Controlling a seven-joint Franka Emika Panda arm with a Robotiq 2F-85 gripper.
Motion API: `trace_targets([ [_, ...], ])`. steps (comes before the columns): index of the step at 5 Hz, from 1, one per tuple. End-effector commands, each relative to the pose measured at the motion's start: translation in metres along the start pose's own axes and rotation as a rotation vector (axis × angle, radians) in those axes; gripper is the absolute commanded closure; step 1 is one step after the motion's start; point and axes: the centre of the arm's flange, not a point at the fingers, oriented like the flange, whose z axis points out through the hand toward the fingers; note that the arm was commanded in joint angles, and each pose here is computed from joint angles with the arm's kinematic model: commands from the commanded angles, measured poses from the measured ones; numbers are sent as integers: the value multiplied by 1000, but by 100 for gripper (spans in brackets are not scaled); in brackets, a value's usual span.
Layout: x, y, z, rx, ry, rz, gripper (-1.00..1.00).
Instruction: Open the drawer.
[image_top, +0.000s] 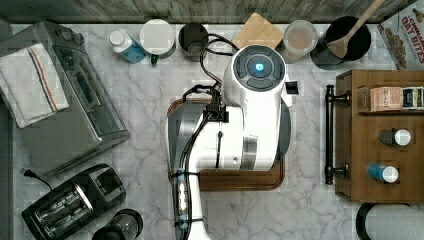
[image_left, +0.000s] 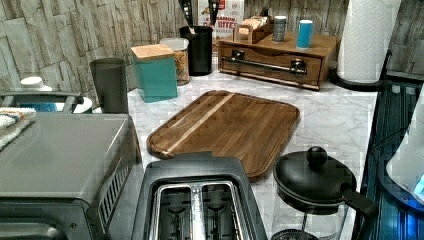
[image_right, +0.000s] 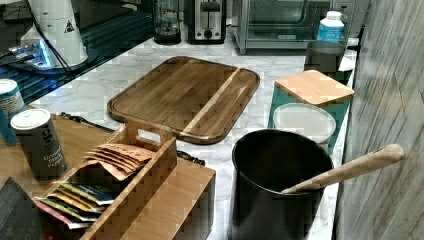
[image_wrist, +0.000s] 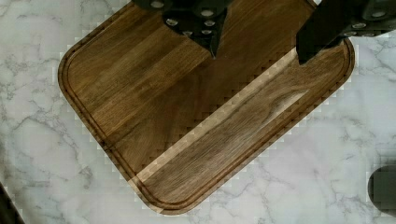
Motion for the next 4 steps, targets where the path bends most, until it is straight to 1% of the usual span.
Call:
trace_targets([
  [1, 0, 0, 1, 5, -5, 1, -100],
  [2, 0, 0, 1, 5, -5, 1, -100],
  [3, -4, 17, 15, 9, 52, -74, -100],
  [4, 12, 46, 21, -21, 72, -171, -100],
])
